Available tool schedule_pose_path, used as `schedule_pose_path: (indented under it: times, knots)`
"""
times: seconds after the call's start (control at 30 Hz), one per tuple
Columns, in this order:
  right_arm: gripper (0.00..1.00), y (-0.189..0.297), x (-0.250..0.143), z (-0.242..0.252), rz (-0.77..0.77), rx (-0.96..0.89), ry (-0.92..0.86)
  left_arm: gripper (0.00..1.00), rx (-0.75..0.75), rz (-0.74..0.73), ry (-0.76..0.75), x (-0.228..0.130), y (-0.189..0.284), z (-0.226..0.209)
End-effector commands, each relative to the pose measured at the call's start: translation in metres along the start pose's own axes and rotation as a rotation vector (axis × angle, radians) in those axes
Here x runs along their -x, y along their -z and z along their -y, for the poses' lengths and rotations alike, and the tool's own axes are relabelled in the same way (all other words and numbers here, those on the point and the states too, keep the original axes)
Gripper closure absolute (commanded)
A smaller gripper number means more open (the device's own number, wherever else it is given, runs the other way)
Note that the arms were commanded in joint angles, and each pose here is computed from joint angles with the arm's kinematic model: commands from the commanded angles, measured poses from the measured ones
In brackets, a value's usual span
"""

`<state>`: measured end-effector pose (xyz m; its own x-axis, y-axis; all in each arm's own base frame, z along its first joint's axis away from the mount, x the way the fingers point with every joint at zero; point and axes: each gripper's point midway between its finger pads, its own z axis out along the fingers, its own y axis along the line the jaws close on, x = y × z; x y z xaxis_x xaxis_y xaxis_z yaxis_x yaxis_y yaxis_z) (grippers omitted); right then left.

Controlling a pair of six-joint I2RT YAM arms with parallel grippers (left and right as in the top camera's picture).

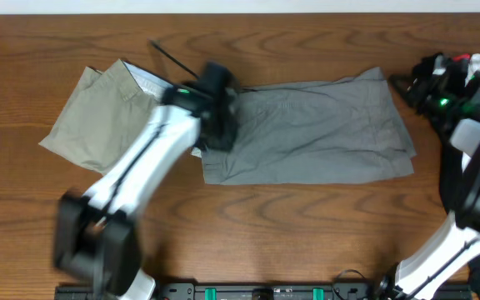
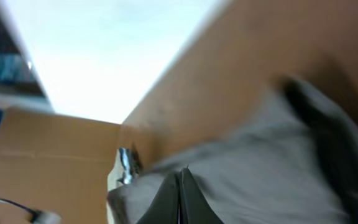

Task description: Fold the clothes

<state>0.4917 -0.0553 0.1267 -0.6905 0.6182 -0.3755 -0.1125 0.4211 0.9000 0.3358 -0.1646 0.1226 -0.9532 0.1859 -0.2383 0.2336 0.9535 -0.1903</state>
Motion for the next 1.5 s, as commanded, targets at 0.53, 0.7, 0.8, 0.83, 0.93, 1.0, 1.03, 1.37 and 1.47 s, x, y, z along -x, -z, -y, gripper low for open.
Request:
schedule_pose_path:
  times: [0.53, 0.7, 0.8, 0.83, 0.93, 1.0, 1.03, 1.37, 1.47]
  knots:
    - [0.66, 0.050, -0.099, -0.072, -0.175, -0.711, 0.264, 0.36, -0.133, -0.034, 0.486, -0.008, 0.009, -0.087]
    - [0.59, 0.030, -0.149, -0.063, -0.381, -0.715, 0.298, 0.35, -0.128, -0.107, 0.494, -0.008, -0.034, -0.097]
    - [0.55, 0.019, -0.171, -0.057, -0.464, -0.729, 0.299, 0.35, -0.130, -0.150, 0.485, -0.010, -0.058, -0.099]
    - [0.55, 0.016, -0.176, -0.055, -0.484, -0.728, 0.301, 0.35, -0.145, -0.162, 0.468, -0.011, -0.066, -0.098]
    - [0.53, 0.005, -0.192, -0.050, -0.539, -0.728, 0.310, 0.36, -0.211, -0.187, 0.458, -0.010, -0.084, -0.090]
    - [0.53, 0.000, -0.199, -0.044, -0.566, -0.742, 0.315, 0.35, -0.263, -0.191, 0.432, -0.008, -0.095, -0.083]
    - [0.53, 0.000, -0.201, -0.042, -0.575, -0.749, 0.315, 0.35, -0.278, -0.193, 0.429, -0.007, -0.098, -0.080]
    - [0.53, -0.002, -0.207, -0.032, -0.602, -0.765, 0.299, 0.34, -0.366, -0.156, 0.217, 0.000, -0.108, -0.050]
    - [0.53, -0.002, -0.206, -0.031, -0.599, -0.773, 0.302, 0.34, -0.369, -0.169, 0.201, -0.002, -0.115, -0.043]
